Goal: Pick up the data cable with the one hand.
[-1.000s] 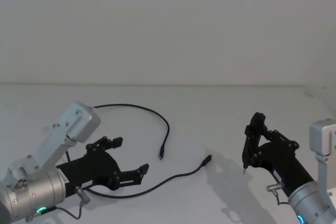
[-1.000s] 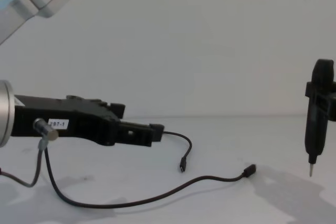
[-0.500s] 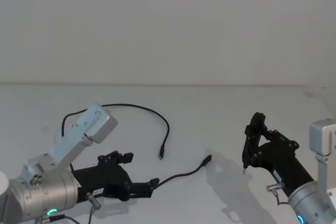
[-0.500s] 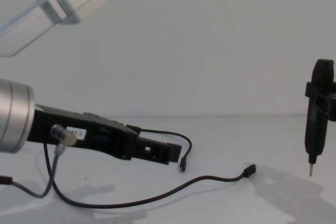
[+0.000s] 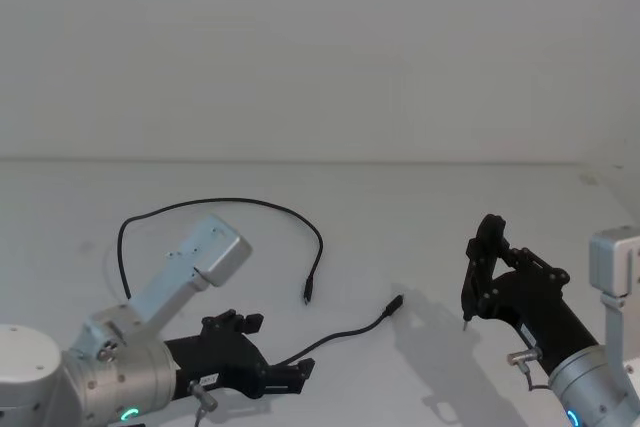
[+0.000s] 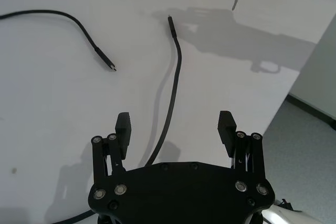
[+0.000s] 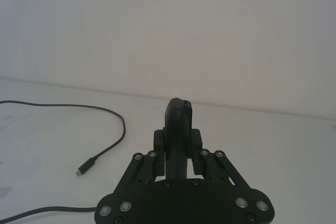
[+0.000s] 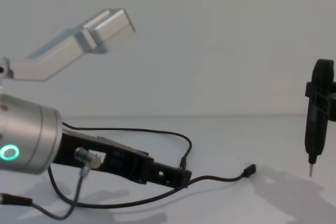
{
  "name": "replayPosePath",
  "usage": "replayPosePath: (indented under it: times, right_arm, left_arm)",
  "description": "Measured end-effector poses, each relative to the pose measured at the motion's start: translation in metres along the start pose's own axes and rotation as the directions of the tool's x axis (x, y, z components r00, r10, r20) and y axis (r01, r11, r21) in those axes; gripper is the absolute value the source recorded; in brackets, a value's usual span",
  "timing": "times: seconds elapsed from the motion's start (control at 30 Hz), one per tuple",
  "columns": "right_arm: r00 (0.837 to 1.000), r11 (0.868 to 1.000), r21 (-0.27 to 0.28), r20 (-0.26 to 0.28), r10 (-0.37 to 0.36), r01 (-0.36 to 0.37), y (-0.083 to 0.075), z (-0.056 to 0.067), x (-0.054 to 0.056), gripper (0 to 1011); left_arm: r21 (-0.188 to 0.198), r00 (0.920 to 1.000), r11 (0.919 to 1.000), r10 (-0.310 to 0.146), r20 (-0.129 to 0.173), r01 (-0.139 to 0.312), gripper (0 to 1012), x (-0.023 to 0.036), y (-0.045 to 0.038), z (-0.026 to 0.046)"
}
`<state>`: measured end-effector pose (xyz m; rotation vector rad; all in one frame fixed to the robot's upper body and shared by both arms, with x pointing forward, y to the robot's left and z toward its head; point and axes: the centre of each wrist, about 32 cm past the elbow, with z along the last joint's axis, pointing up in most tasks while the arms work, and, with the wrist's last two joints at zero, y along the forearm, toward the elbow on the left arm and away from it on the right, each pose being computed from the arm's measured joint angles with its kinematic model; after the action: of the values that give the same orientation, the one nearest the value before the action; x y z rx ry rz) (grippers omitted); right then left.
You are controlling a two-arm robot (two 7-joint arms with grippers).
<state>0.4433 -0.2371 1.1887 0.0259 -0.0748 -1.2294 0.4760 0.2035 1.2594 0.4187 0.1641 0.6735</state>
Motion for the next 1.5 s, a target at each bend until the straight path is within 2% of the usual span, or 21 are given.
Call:
replayPosePath:
  times: [0.3,0.77,1.3,1.5]
  right_arm:
    - [1.000,1.000,0.000,0.000,0.000,0.000,0.000,0.000,0.000,279]
    - [1.000,1.000,0.000,0.000,0.000,0.000,0.000,0.000,0.000,279]
    - [1.000,1.000,0.000,0.000,0.000,0.000,0.000,0.000,0.000,279]
    - [1.000,1.000,0.000,0.000,0.000,0.000,0.000,0.000,0.000,279]
  left_arm:
    - [0.024,0.9995,0.9995,0.023,-0.022,-0.022,1001,-0.0068,-0.0136,-0.0010]
    - [0.029,0.9983,0.9986,0.045,-0.037,-0.044,1001,-0.0159,-0.0332,-0.0003]
    - [0.045,0.9984,0.9976,0.053,-0.020,-0.052,1001,-0.0222,-0.0548,0.0026]
    - [0.047,0.9985,0.9974,0.054,-0.007,-0.054,1001,-0.0235,-0.0600,0.0038]
